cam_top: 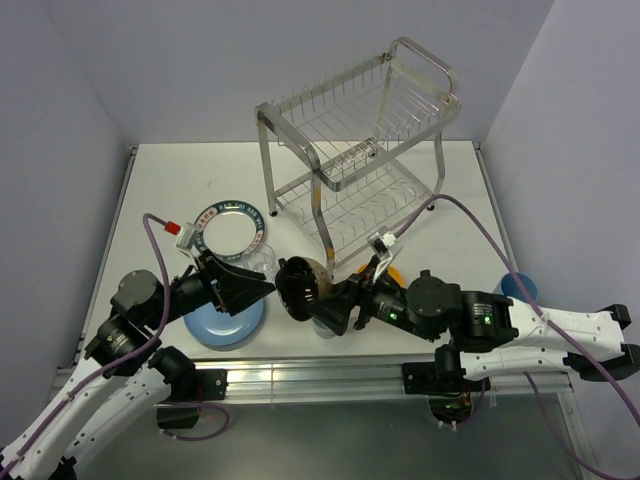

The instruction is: Load the mixed dishes into the dish rack

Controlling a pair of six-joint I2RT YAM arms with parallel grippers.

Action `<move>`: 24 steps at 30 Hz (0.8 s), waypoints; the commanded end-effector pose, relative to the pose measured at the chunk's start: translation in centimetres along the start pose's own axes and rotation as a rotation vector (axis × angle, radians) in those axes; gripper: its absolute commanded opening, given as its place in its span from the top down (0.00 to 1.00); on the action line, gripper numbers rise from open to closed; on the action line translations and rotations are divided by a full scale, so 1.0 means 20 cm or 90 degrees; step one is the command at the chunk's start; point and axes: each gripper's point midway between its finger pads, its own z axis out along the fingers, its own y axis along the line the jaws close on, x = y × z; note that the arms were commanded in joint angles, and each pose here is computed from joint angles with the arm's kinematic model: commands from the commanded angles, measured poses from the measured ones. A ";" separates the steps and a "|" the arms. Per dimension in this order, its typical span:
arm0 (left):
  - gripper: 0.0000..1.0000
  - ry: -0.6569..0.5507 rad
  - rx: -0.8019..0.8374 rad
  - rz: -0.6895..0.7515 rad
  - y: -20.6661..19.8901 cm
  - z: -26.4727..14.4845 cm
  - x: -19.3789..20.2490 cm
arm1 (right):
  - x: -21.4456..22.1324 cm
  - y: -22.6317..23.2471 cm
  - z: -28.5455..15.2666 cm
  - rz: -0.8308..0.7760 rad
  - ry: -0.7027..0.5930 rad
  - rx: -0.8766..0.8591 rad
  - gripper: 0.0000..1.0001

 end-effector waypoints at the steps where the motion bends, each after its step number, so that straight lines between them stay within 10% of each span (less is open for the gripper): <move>1: 0.01 -0.088 -0.141 0.022 0.14 -0.08 -0.13 | -0.15 -0.08 -0.08 0.033 -0.085 0.046 1.00; 24: 0.02 -0.045 -0.125 0.009 0.19 0.01 -0.05 | -0.36 -0.90 -0.21 -0.032 -0.191 0.386 1.00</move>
